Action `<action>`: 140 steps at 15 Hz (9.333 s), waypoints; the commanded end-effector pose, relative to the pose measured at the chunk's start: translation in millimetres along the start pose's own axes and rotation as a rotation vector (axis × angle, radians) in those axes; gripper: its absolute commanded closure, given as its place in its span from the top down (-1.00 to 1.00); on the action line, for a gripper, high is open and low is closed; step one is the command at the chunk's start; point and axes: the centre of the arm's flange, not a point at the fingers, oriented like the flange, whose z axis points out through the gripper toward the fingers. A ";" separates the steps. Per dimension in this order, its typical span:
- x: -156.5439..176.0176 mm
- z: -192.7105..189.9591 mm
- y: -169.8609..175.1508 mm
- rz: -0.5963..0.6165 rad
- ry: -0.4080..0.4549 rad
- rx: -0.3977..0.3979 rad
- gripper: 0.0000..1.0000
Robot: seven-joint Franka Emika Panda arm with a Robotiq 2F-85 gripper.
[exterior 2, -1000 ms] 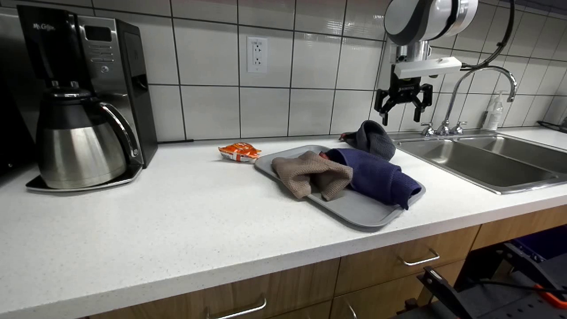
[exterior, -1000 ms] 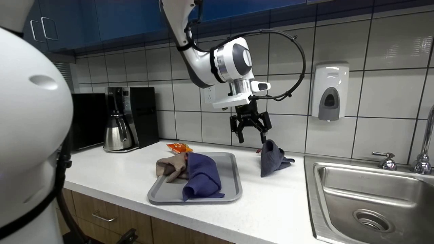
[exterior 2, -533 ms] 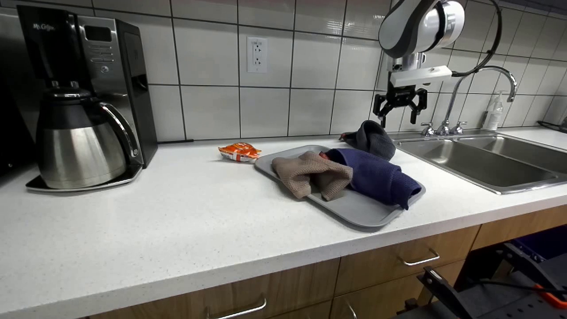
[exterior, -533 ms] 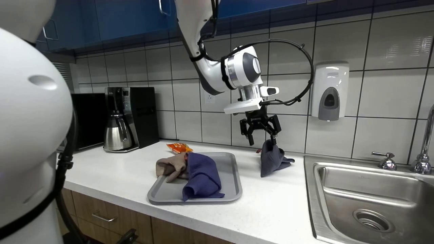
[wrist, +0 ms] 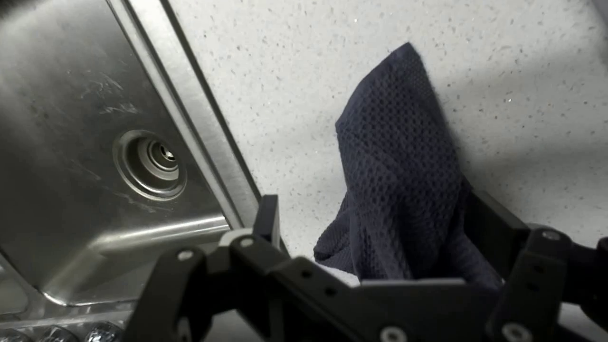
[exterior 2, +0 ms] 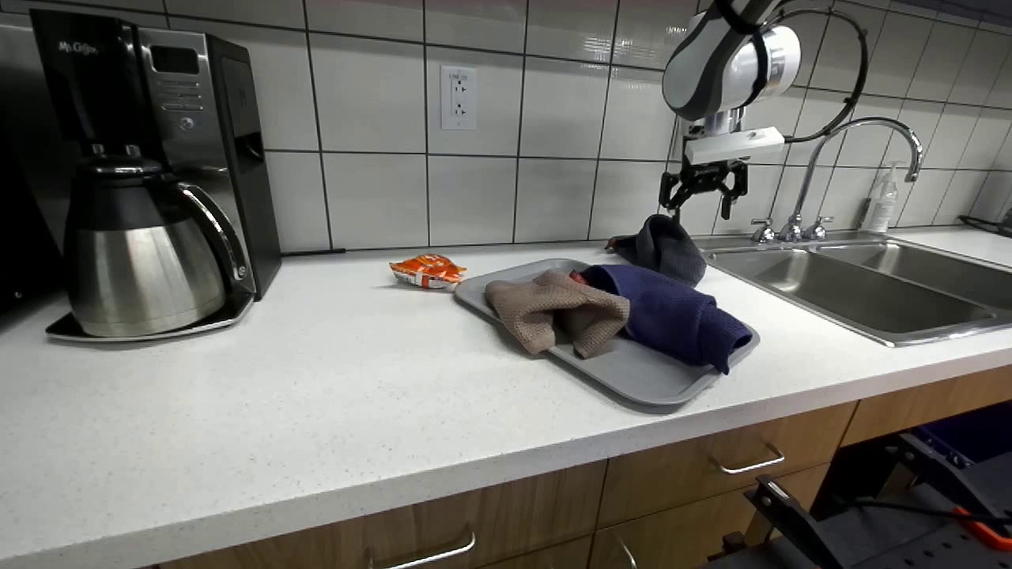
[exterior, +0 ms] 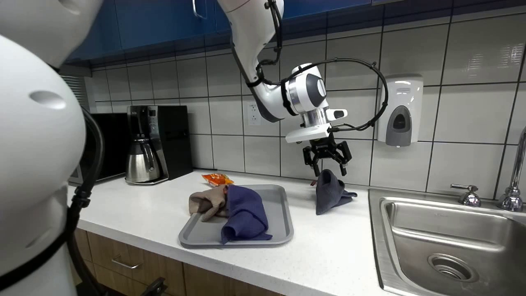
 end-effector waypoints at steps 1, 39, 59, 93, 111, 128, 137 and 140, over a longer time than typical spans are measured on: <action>33.8 12.6 0.4 -0.020 0.022 -0.001 1.00; 71.6 64.9 -2.5 -0.051 -0.012 0.004 -0.97; 13.5 -35.3 -7.7 -0.162 0.148 0.108 -0.97; -121.6 -135.4 -135.3 -0.578 0.240 0.317 -0.97; -108.8 -93.4 -174.0 -0.572 0.143 0.298 -0.97; -79.3 -52.7 -186.8 -0.489 0.151 0.179 -0.17; -88.7 -62.5 -171.4 -0.510 0.138 0.170 1.00; -92.6 -73.9 -161.8 -0.511 0.127 0.174 1.00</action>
